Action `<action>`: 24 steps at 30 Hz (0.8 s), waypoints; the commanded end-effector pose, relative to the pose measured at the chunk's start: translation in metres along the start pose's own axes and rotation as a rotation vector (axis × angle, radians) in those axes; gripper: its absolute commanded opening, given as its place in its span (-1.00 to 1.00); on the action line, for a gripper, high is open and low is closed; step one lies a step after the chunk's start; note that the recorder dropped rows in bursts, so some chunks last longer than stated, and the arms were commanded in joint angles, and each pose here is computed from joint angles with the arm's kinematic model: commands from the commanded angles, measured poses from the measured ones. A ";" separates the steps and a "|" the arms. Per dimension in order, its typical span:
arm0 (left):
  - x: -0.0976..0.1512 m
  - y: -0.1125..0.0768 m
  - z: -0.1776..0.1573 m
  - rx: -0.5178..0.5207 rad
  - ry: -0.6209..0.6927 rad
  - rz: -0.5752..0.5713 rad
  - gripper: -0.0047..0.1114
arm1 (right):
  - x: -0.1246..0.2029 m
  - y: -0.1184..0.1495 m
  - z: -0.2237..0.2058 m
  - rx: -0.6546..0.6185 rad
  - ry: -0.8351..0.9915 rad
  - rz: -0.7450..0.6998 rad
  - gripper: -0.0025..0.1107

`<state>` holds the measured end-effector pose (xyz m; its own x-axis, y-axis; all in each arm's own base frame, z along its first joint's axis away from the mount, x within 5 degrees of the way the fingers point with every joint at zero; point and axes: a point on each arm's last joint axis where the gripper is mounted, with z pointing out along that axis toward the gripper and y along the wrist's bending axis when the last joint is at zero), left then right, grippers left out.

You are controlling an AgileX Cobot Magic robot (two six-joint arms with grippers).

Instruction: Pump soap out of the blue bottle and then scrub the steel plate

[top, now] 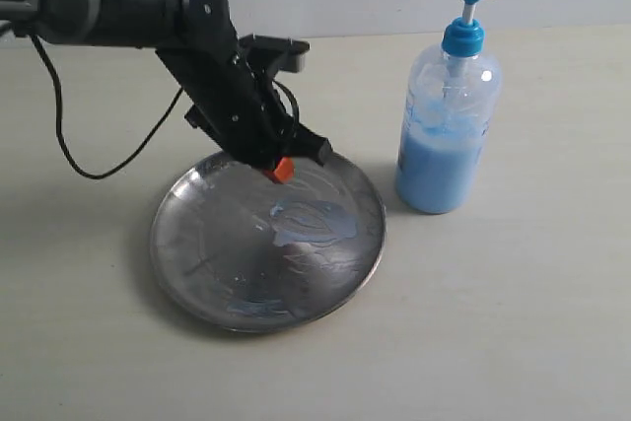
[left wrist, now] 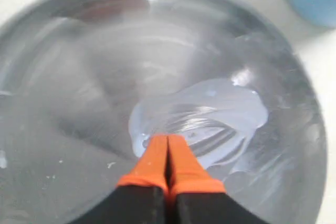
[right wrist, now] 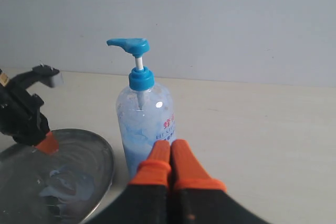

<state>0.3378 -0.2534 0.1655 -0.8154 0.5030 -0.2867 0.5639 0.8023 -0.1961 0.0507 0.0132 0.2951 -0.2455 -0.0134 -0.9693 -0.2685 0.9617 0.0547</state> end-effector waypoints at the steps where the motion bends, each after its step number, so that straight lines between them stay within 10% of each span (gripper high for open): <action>1: -0.006 -0.005 -0.039 -0.003 -0.101 0.013 -0.92 | 0.003 0.000 0.002 0.004 -0.014 -0.010 -0.96; 24: 0.058 -0.024 -0.159 -0.013 -0.395 0.057 -0.92 | 0.019 0.002 0.034 -0.008 0.116 -0.032 -0.96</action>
<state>0.2675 -0.2021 0.2967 -0.6926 0.4050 -0.5969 0.6030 0.7793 -0.1709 0.0731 0.0217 0.2704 -0.3298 -0.0834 -0.9404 -0.2841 0.9587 0.0146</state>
